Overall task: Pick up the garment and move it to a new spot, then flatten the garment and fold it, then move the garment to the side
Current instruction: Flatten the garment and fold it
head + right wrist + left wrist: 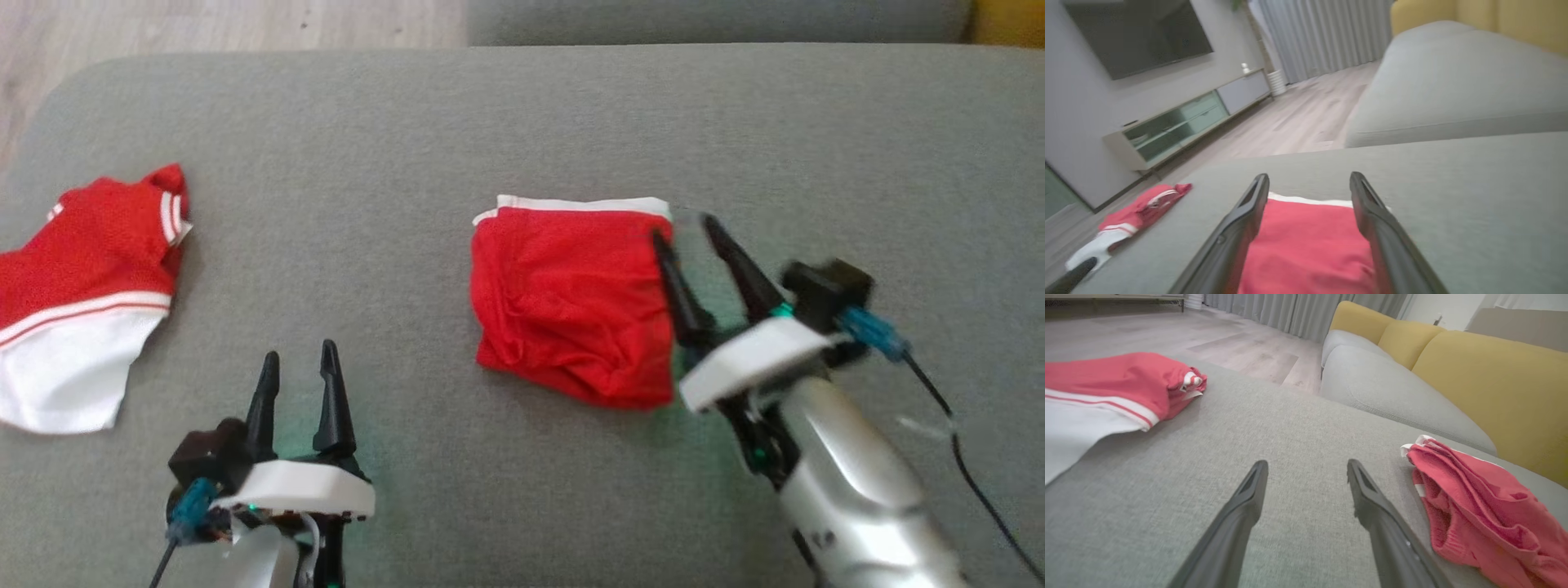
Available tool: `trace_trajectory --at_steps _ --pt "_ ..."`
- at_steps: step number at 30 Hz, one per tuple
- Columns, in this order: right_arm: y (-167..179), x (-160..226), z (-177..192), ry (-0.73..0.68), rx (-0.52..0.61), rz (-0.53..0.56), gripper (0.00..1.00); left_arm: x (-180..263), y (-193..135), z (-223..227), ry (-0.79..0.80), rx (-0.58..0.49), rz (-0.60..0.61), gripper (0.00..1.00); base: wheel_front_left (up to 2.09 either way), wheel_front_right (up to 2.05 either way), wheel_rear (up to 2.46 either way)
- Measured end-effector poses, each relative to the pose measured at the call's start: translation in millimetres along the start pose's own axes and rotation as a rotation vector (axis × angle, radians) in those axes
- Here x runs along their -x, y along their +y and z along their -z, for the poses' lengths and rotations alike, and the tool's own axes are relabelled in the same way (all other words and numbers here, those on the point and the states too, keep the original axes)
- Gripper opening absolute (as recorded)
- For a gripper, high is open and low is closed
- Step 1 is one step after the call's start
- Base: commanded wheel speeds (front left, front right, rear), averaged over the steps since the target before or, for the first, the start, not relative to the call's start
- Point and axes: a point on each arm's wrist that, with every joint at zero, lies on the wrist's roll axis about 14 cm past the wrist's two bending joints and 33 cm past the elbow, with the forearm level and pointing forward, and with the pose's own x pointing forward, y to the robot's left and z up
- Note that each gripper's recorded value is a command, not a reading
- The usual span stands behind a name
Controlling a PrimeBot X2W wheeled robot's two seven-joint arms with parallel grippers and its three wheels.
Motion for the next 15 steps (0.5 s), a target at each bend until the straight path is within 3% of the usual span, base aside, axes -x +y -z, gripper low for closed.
trace_trajectory --at_steps 7,15 --pt "-59.9 52.2 7.9 -0.004 0.052 0.224 1.00 0.9 -11.7 -6.8 -0.023 -0.094 0.039 1.00 0.00 0.00 0.00" --pt "-72.5 89.2 17.7 0.018 0.092 0.304 1.00 27.7 -8.3 10.9 0.016 -0.159 0.038 1.00 0.00 0.00 0.00"
